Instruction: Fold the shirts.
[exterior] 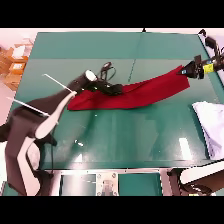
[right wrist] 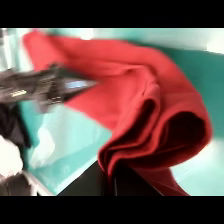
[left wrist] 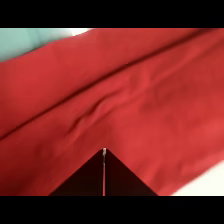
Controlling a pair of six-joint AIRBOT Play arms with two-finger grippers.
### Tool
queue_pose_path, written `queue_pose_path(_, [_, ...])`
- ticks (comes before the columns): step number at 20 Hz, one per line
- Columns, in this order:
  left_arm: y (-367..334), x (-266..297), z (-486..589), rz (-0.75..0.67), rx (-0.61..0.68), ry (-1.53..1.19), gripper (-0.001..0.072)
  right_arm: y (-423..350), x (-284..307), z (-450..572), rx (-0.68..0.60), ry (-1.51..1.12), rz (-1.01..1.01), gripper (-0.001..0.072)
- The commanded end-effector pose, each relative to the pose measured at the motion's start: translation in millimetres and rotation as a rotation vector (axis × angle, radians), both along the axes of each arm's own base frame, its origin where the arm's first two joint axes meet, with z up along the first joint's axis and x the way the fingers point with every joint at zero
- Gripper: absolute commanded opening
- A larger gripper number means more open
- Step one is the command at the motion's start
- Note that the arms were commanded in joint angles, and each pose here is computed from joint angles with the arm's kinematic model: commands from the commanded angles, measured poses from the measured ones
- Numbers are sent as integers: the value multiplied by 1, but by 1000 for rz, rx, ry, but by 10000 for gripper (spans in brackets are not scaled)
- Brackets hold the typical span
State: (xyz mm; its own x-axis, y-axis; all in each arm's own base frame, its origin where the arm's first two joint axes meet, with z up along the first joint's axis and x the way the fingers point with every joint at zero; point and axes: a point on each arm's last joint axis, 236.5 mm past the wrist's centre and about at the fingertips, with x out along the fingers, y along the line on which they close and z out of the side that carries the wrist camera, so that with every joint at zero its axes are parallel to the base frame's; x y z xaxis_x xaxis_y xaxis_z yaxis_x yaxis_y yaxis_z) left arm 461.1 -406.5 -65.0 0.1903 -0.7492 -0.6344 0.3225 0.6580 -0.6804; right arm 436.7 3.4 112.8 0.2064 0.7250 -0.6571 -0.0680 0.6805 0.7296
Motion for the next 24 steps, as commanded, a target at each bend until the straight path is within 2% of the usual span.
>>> queue_pose_path(1, [-47, -4, -15, 7, -47, 18, 26, 24, -16, 39, 19, -60, 62, 16])
queue_pose_path(8, [-59, -12, -3, -34, -129, 116, 27, 30, -20, 52, 20, -81, 60, 16])
queue_pose_path(10, [-35, -9, 30, -84, -148, 107, 26, 43, -19, 68, 104, -107, 72, 16])
queue_pose_path(13, [41, -6, 93, -155, -133, 105, 26, 79, -11, 94, 222, -149, 90, 16])
queue_pose_path(16, [147, -8, 128, -170, 25, 85, 26, 150, -7, 94, 246, -147, 150, 16])
queue_pose_path(19, [244, -5, 145, -75, 187, 70, 27, 247, -5, 82, 252, -181, 191, 16])
queue_pose_path(24, [309, 0, 156, 32, 190, 85, 27, 425, 21, -1, 247, -287, 40, 18])
